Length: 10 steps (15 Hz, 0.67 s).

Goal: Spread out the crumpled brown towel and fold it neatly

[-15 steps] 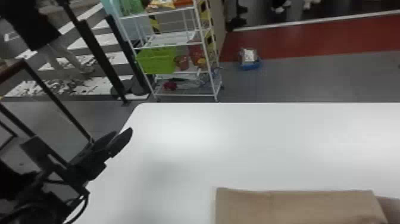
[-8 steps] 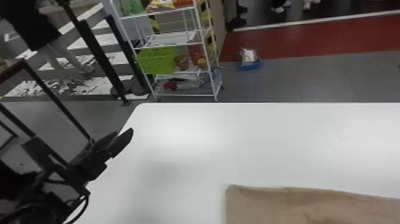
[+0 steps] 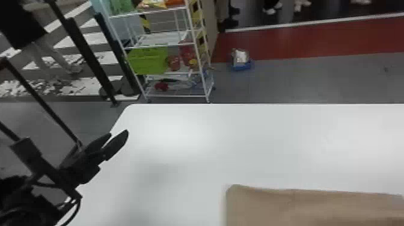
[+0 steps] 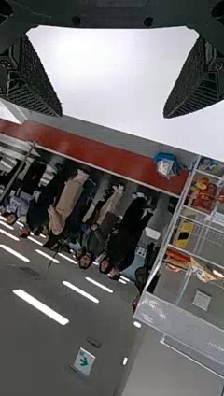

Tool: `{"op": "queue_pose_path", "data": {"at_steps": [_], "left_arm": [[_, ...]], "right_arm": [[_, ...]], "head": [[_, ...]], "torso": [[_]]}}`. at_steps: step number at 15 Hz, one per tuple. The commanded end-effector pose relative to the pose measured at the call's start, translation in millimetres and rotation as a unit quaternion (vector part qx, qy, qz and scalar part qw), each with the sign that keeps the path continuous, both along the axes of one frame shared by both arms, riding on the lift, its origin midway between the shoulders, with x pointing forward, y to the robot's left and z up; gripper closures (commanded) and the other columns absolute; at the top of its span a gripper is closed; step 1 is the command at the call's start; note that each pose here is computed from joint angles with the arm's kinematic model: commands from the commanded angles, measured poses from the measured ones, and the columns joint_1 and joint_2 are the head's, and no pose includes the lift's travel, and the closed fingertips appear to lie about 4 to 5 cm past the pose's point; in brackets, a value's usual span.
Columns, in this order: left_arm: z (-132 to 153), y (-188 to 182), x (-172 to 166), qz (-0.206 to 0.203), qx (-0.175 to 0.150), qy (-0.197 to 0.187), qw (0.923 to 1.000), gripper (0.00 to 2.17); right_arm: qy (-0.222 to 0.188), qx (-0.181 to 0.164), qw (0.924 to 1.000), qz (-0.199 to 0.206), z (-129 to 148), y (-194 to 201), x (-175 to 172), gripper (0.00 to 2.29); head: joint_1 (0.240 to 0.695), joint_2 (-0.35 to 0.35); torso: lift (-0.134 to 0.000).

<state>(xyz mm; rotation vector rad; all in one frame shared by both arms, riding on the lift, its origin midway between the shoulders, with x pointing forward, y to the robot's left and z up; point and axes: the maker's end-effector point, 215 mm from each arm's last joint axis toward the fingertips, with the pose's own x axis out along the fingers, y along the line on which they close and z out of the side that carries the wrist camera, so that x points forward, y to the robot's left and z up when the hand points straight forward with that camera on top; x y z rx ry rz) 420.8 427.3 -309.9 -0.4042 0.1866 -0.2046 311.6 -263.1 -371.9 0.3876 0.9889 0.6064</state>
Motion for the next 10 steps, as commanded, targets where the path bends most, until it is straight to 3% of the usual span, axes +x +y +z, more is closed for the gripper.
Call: {"op": "queue_pose_path", "data": {"at_steps": [1, 7, 10], "left_arm": [[0, -1, 0, -0.001, 0.001, 0.000, 1.0000, 0.09], [-1, 6, -2, 0.006, 0.003, 0.002, 1.0000, 0.09], [-4, 5, -1, 0.005, 0.001, 0.002, 1.0000, 0.09]], "right_arm": [[0.000, -0.008, 1.0000, 0.000, 3, -8, 1, 1.03], [-0.020, 0.024, 0.9994, -0.013, 34, -22, -8, 1.03], [0.019, -0.003, 0.9995, -0.027, 0, -36, -21, 1.03]], "head": [[0.695, 0.257], [0.695, 0.243], [0.695, 0.231]], "torso": [[-0.122], [-0.122], [-0.122]]}}
